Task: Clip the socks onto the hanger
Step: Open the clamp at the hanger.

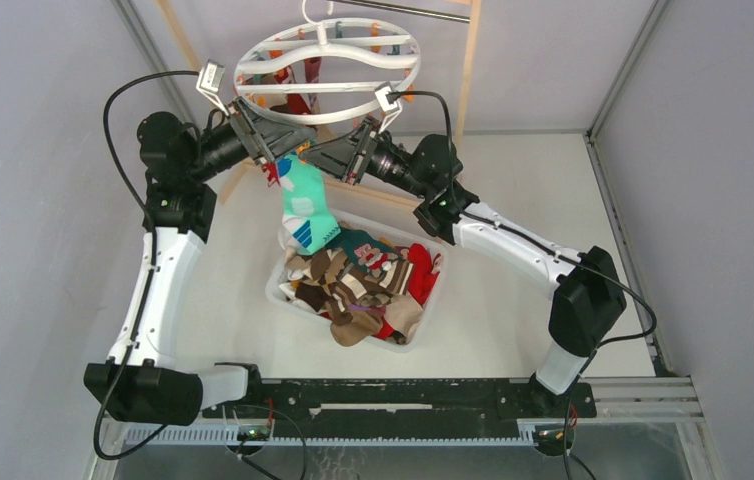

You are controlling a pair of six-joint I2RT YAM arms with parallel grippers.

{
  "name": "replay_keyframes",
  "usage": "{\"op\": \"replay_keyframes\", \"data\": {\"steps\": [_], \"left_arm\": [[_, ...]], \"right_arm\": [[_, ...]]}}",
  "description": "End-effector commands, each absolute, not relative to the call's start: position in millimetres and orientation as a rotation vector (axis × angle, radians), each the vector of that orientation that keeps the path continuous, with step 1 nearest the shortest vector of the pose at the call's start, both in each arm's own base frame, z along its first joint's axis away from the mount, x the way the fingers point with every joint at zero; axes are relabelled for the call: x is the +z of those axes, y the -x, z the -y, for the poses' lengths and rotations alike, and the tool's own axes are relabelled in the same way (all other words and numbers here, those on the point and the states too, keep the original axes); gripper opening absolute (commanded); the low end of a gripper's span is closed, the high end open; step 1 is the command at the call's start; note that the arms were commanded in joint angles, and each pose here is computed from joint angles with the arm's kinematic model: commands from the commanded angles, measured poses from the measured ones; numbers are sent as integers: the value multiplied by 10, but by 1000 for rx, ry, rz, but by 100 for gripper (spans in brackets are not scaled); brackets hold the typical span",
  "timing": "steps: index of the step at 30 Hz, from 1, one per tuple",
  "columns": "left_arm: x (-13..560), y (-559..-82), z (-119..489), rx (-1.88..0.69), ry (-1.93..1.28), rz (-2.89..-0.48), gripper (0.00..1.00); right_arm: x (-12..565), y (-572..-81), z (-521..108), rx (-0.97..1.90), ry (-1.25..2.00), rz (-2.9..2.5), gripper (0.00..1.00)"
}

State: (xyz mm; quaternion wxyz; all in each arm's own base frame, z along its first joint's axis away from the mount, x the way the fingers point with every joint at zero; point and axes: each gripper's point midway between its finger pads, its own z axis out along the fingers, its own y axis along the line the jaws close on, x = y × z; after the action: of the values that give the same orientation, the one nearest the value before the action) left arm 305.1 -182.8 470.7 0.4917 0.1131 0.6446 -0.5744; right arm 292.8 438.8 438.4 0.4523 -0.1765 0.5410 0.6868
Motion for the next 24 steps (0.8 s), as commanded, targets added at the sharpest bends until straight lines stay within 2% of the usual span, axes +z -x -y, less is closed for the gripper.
{"op": "replay_keyframes", "data": {"steps": [1,6,10,12,14,16,20,24], "left_arm": [[4703,-3112,1718,-1233,-245,-1553,46],[4570,-3153,1615,-1124,-198,-1601,40],[4581,-3156,1581,-1089,-192,-1603,26],[4578,-3149,1596,-1101,-199,-1610,19],[4566,-3133,1626,-1130,-208,-1619,13],[4566,-3115,1664,-1170,-222,-1626,11],[4617,-3026,1759,-1272,-273,-1626,9],[4702,-2949,1814,-1350,-304,-1611,10]], "right_arm": [[4418,-2675,-4467,1544,543,-1354,0],[4425,-2697,-4507,1389,533,-1356,0],[4424,-2669,-4543,1322,553,-1355,8],[4411,-2676,-4537,1329,541,-1363,19],[4438,-2678,-4482,1366,510,-1361,36],[4444,-2680,-4408,1421,473,-1350,47],[4430,-2680,-4262,1564,379,-1318,57],[4391,-2678,-4299,1711,336,-1314,62]]}}
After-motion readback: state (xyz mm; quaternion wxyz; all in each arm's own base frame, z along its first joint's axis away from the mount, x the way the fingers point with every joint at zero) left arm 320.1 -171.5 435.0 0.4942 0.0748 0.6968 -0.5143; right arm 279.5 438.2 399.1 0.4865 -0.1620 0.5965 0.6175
